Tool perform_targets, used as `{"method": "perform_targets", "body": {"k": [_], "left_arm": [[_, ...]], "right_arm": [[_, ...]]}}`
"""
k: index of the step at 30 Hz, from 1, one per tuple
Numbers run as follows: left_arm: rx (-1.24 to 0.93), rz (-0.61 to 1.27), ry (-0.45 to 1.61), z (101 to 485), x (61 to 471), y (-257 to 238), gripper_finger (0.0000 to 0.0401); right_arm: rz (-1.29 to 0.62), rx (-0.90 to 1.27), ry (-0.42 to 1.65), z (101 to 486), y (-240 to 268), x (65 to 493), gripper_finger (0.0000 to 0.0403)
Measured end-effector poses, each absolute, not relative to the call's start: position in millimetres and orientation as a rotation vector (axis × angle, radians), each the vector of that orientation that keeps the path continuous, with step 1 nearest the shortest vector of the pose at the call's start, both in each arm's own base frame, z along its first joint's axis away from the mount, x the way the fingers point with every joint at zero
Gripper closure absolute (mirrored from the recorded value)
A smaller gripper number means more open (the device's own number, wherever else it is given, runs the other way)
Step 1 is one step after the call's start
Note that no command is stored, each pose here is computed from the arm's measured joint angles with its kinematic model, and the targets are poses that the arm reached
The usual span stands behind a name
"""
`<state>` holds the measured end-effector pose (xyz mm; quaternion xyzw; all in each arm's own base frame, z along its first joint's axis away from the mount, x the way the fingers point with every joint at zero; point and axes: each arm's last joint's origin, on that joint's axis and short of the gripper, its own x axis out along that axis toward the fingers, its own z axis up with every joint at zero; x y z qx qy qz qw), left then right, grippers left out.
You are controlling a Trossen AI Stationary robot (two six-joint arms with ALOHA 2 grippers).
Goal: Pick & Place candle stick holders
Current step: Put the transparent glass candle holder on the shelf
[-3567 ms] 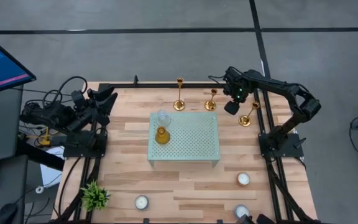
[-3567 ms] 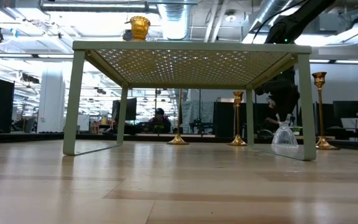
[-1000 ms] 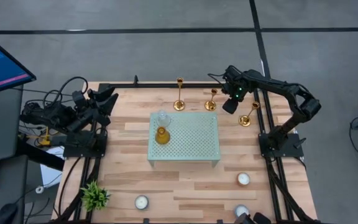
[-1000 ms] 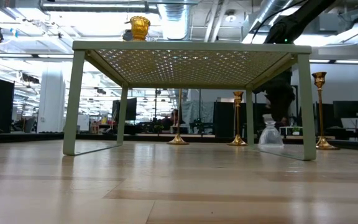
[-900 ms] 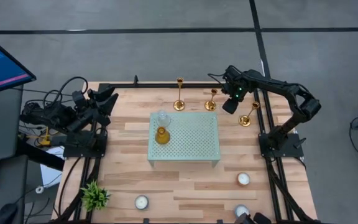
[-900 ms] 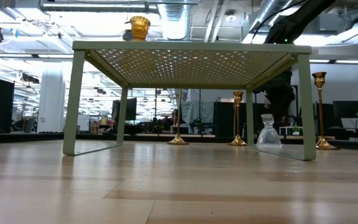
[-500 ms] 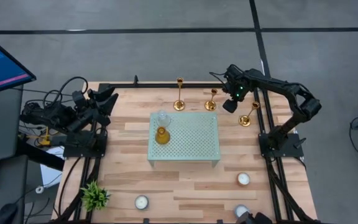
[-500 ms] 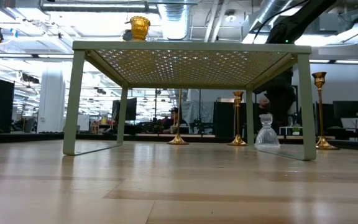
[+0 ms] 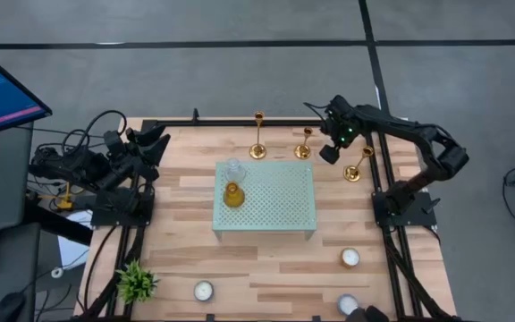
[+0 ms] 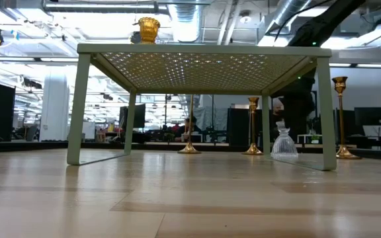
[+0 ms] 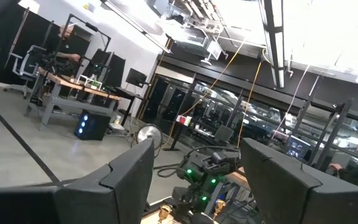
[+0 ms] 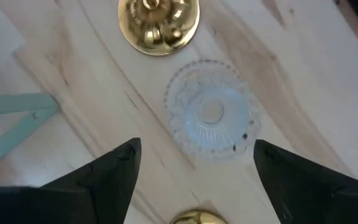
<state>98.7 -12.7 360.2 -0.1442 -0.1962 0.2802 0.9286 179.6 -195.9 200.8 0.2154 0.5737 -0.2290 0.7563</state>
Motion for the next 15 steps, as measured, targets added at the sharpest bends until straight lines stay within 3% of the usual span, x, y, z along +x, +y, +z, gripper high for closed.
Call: {"method": "perform_targets", "body": {"k": [6,15], "left_arm": [[-0.303,0.580,-0.407,360.5,98.4,-12.5,0.0161],[-0.306,0.586,-0.409,360.8,98.0,-12.3,0.0161]], "right_arm": [[-0.547,0.412,1.087,196.1,-189.6,174.5,0.0101],[-0.546,0.423,1.076,178.3,-188.1,173.7,0.0101]]}}
